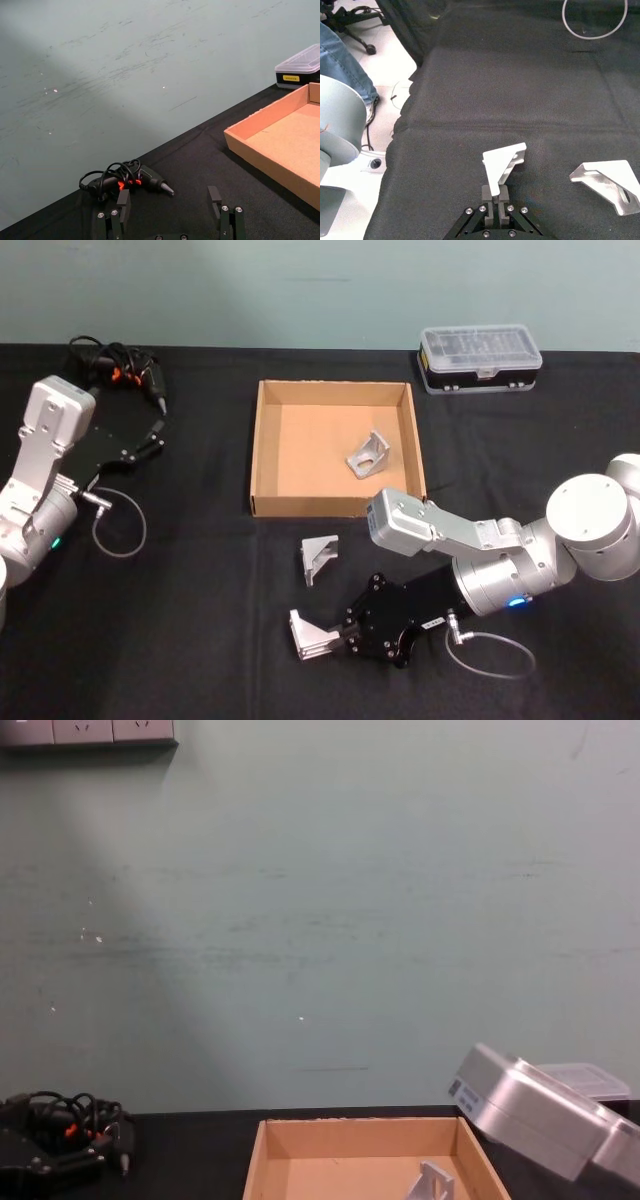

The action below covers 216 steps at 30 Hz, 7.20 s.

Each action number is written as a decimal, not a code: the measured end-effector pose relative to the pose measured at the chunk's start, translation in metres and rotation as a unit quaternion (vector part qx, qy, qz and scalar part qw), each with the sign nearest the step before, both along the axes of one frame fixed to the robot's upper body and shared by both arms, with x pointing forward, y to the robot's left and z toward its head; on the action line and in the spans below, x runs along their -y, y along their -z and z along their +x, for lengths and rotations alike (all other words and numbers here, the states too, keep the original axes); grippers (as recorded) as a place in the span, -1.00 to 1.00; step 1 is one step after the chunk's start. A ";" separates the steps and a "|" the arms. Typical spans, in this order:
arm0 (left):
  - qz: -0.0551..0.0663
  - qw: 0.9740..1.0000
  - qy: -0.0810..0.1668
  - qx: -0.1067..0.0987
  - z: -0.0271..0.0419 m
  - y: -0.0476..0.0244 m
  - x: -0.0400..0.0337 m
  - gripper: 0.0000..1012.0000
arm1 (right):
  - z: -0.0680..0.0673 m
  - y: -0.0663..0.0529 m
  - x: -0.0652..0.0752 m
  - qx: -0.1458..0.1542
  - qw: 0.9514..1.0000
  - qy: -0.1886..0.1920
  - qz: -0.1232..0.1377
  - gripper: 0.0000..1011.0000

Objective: Use one hand to pick up the angle iron from the table and place it into the box.

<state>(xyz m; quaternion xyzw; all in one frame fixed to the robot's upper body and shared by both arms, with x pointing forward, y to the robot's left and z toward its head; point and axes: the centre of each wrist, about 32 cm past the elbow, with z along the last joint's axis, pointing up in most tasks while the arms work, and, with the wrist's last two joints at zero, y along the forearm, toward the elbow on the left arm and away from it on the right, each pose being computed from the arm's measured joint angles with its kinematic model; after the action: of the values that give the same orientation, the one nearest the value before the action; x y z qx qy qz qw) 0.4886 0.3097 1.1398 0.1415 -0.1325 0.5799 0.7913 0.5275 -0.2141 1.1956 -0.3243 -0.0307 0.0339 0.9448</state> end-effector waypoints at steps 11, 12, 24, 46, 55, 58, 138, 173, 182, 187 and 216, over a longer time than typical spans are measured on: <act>0.000 1.000 0.000 0.000 0.0000 0.0000 0.0000 0.98 | 0.001 -0.002 0.000 0.001 1.000 0.002 0.005 -0.87; 0.000 1.000 0.000 0.000 0.0000 0.0000 0.0000 0.98 | 0.002 -0.003 0.000 0.002 1.000 0.002 0.007 -0.87; 0.000 1.000 0.000 0.000 0.0000 0.0000 0.0000 0.98 | 0.016 -0.034 0.000 0.049 0.996 0.022 0.067 -0.87; 0.000 1.000 0.000 0.000 0.0000 0.0000 0.0000 0.98 | 0.075 -0.050 0.016 0.181 0.958 0.192 0.110 -0.87; 0.000 1.000 0.000 0.000 0.0000 0.0000 0.0000 0.98 | 0.092 -0.032 0.004 0.166 0.958 0.210 0.105 -0.87; 0.000 1.000 0.000 0.000 0.0000 0.0000 0.0000 0.98 | 0.096 -0.027 0.002 0.161 0.958 0.216 0.100 -0.87; 0.000 1.000 0.000 0.000 0.0000 0.0000 0.0000 0.98 | 0.046 -0.085 0.044 0.143 0.969 0.147 0.137 0.98; 0.000 1.000 0.000 0.000 0.0000 0.0000 0.0000 0.98 | 0.031 -0.030 0.034 0.052 0.992 0.095 0.062 0.98; 0.000 1.000 0.000 0.000 0.0000 0.0000 0.0000 0.98 | 0.035 -0.016 0.028 0.046 0.992 0.101 0.052 0.98; 0.000 1.000 0.000 0.000 0.0000 0.0000 0.0000 0.98 | 0.038 -0.010 0.024 0.043 0.992 0.103 0.051 0.98; 0.000 1.000 0.000 0.000 0.0000 0.0000 0.0000 0.98 | 0.051 0.010 0.015 0.031 0.992 0.114 0.047 0.98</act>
<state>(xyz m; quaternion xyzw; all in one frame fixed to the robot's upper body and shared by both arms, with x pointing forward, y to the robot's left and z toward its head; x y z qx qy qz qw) 0.4886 0.3097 1.1398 0.1415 -0.1325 0.5799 0.7913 0.5784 -0.2290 1.1861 -0.2815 -0.0242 -0.0860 0.9554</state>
